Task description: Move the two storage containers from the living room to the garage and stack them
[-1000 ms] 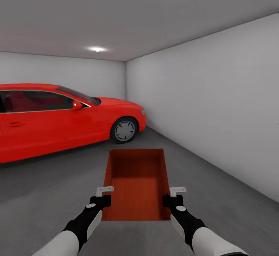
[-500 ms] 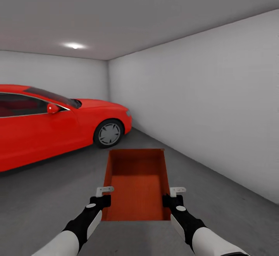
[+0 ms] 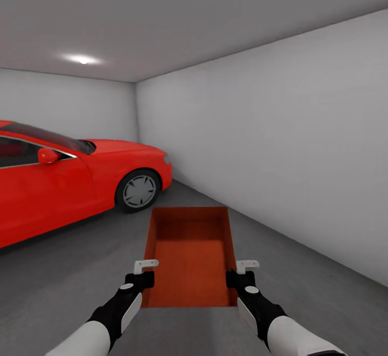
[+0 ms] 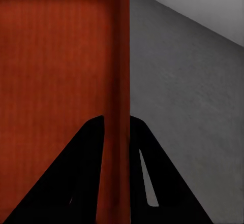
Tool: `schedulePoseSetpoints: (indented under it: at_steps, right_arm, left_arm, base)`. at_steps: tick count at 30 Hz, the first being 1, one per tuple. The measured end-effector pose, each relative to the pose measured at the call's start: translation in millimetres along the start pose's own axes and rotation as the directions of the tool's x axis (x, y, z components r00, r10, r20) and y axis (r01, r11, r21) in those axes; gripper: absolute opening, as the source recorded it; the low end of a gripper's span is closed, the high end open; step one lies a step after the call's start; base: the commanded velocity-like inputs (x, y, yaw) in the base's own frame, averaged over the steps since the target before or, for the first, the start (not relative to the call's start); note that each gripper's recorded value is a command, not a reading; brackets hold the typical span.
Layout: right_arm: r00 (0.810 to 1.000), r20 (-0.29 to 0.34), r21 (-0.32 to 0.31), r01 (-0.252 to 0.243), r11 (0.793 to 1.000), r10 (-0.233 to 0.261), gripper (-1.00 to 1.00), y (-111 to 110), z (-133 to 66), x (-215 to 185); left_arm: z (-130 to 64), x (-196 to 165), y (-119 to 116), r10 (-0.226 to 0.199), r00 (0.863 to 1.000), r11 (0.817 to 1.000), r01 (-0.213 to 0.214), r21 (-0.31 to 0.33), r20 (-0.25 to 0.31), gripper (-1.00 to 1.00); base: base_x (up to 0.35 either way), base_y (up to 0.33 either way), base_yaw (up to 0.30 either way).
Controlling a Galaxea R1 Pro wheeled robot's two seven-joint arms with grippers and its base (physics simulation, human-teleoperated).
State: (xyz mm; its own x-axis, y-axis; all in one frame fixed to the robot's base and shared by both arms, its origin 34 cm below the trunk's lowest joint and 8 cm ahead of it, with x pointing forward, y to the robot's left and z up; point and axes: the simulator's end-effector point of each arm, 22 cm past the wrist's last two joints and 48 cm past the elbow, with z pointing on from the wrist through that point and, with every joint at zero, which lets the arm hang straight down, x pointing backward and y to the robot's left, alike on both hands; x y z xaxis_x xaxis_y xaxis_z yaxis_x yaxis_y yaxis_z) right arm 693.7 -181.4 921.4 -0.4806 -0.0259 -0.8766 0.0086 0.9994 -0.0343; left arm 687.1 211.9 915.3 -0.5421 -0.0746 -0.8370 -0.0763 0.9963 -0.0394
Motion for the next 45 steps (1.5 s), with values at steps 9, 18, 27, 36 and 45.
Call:
schedulePoseSetpoints:
  at_steps: [9,18,27,36,45]
  right_arm:
    - [1.0,0.0,0.0,0.0,1.0,0.0,-1.0,0.0,0.0,0.0]
    - [1.0,-0.001,0.001,-0.001,1.0,0.001,-1.0,0.0,-0.1,0.5]
    - [1.0,-0.002,0.001,-0.002,1.0,0.002,-1.0,0.2,-0.1,0.5]
    - [1.0,-0.001,0.0,0.0,1.0,0.0,-1.0,-0.1,0.0,0.0]
    - [1.0,-0.002,0.001,-0.001,1.0,0.001,-1.0,-0.2,-0.1,0.8]
  left_arm:
    - [0.0,0.0,0.0,0.0,1.0,1.0,0.0,0.0,0.0,-1.0]
    - [0.0,0.0,0.0,0.002,1.0,1.0,-0.002,0.0,-0.002,-1.0]
    - [0.0,-0.5,0.1,0.003,1.0,1.0,-0.003,0.0,-0.002,-1.0]
    - [0.0,-0.2,-0.1,0.0,1.0,1.0,0.0,0.0,-0.001,-1.0]
    - [0.0,0.4,-0.1,0.001,1.0,1.0,-0.001,0.0,-0.002,-1.0]
  base:
    - [0.323,0.129,0.0]
    - [0.323,0.13,-0.107]
    - [0.323,0.13,-0.244]
    - [0.323,0.13,-0.249]
    - [0.323,0.13,-0.249]
